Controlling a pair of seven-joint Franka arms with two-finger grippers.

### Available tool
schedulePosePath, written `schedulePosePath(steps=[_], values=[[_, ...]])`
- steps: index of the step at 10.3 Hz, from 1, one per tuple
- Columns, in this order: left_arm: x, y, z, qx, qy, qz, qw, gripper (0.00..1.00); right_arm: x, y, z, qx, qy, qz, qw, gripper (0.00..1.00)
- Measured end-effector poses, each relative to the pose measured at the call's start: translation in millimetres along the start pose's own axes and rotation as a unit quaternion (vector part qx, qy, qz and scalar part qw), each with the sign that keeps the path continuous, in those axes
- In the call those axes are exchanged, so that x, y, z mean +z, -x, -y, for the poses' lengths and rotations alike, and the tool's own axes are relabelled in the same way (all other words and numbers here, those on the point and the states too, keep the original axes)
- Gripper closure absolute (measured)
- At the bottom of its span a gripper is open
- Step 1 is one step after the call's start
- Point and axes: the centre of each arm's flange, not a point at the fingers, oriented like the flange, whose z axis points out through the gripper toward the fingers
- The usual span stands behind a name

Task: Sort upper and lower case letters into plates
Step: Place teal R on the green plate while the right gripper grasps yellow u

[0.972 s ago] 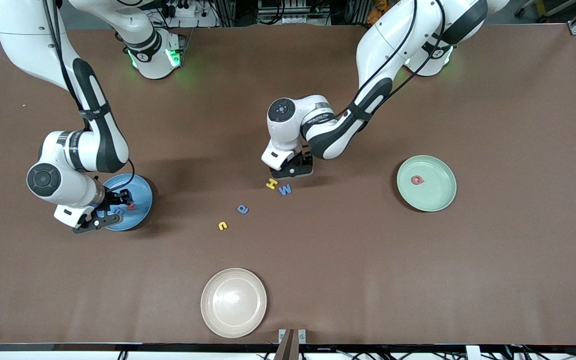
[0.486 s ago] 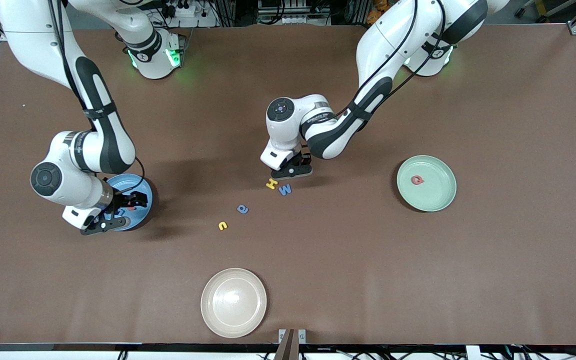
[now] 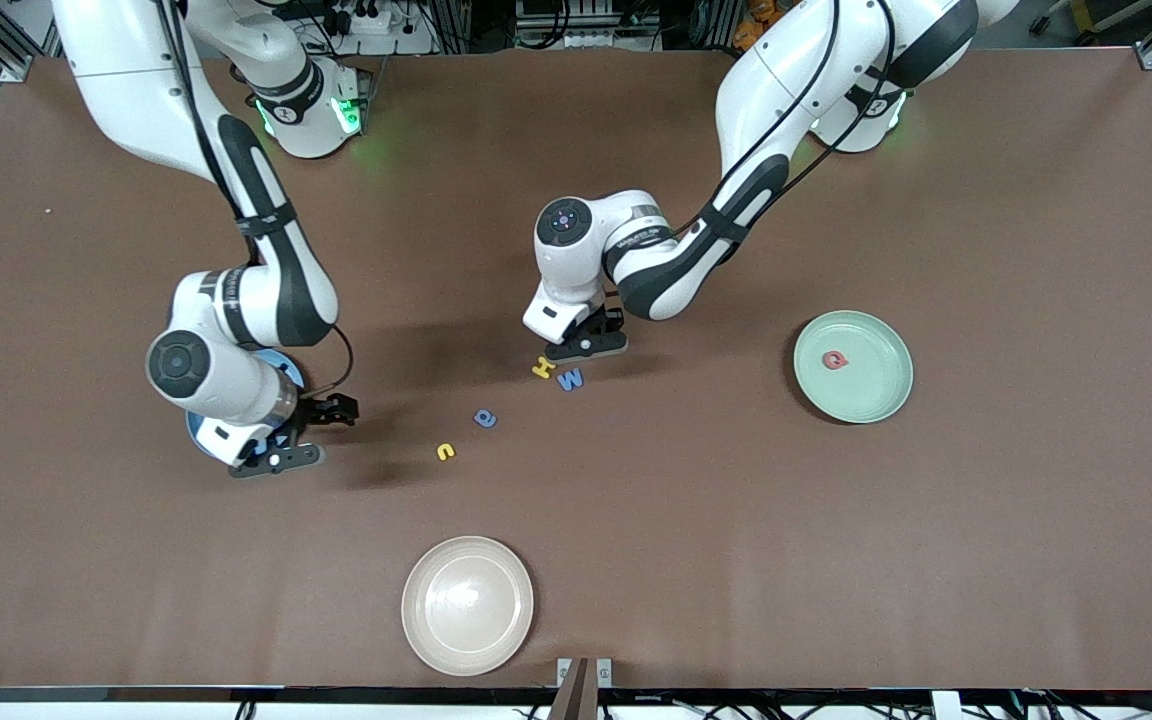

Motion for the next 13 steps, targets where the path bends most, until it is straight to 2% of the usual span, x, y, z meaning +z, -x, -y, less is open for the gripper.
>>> schedulePosePath(steps=[2, 4, 7, 11, 13], values=[[-4.3, -28.7, 19.5, 0.011, -0.016, 0.027, 0.999, 0.62, -2.1, -16.9, 31.2, -0.019, 0.002, -0.014, 1.0, 0.0], [-34.3, -62.2, 46.1, 0.041, -0.036, 0.055, 0.997, 0.62, -4.5, -32.3, 58.1, -0.012, 0.002, -0.028, 1.0, 0.0], [-71.4, -99.7, 95.9, 0.087, -0.065, 0.077, 0.991, 0.62, 7.7, -42.7, 82.4, -0.003, 0.004, -0.03, 1.0, 0.0], [-63.2, -163.4, 223.0, 0.141, -0.08, 0.111, 0.98, 0.62, 21.9, -50.3, 113.3, -0.004, 0.003, -0.032, 0.999, 0.0], [-67.0, -182.5, 268.8, 0.165, -0.078, 0.119, 0.976, 0.62, 29.3, -50.9, 124.7, 0.004, -0.001, -0.029, 1.0, 0.0]])
